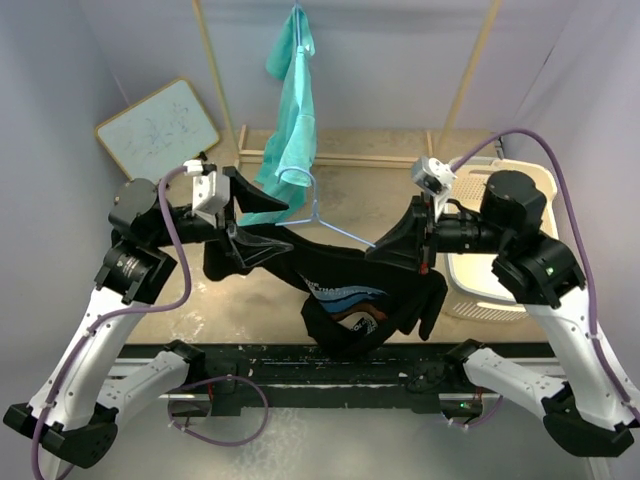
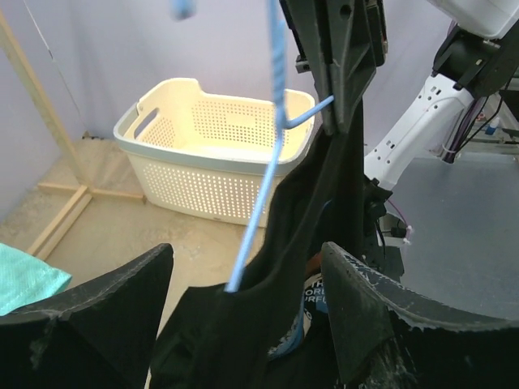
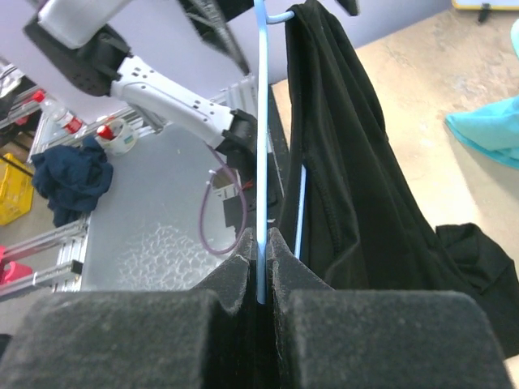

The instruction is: Remove the t-shirt from the hanger

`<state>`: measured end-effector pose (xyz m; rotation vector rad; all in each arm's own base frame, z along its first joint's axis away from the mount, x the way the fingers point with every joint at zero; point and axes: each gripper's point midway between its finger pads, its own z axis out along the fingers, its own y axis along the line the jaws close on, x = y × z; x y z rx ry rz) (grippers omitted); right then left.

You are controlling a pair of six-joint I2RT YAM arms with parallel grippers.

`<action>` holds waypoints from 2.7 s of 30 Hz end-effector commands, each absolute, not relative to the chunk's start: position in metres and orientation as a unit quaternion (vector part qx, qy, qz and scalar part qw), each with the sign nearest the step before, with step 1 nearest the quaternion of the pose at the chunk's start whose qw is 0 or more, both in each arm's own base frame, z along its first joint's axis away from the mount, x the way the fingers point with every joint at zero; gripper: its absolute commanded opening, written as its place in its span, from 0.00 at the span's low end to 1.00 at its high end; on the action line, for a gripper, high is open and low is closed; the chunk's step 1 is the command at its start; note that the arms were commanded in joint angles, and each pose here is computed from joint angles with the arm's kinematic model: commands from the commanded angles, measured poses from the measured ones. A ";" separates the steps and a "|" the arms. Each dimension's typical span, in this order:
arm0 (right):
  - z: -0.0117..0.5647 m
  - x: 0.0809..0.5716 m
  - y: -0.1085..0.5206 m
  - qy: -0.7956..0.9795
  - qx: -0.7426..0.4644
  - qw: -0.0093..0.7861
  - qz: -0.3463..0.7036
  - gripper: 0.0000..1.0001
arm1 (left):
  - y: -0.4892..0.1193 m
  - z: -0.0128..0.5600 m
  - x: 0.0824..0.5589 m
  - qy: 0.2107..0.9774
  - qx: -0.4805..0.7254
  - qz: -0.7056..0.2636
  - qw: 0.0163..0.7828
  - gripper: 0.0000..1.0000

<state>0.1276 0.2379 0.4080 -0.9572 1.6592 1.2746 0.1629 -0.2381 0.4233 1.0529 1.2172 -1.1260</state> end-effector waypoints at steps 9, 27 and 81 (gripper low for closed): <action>0.431 0.103 0.240 0.591 -0.432 0.415 0.541 0.00 | -0.246 0.448 0.158 0.465 0.469 -0.501 0.559 0.70; 0.417 0.147 0.236 0.660 -0.364 0.456 0.473 0.33 | -0.240 0.426 0.159 0.507 0.467 -0.477 0.546 0.00; 0.356 0.221 0.138 0.798 -0.143 0.551 0.198 0.00 | -0.158 0.477 0.140 0.554 0.355 -0.289 0.695 0.00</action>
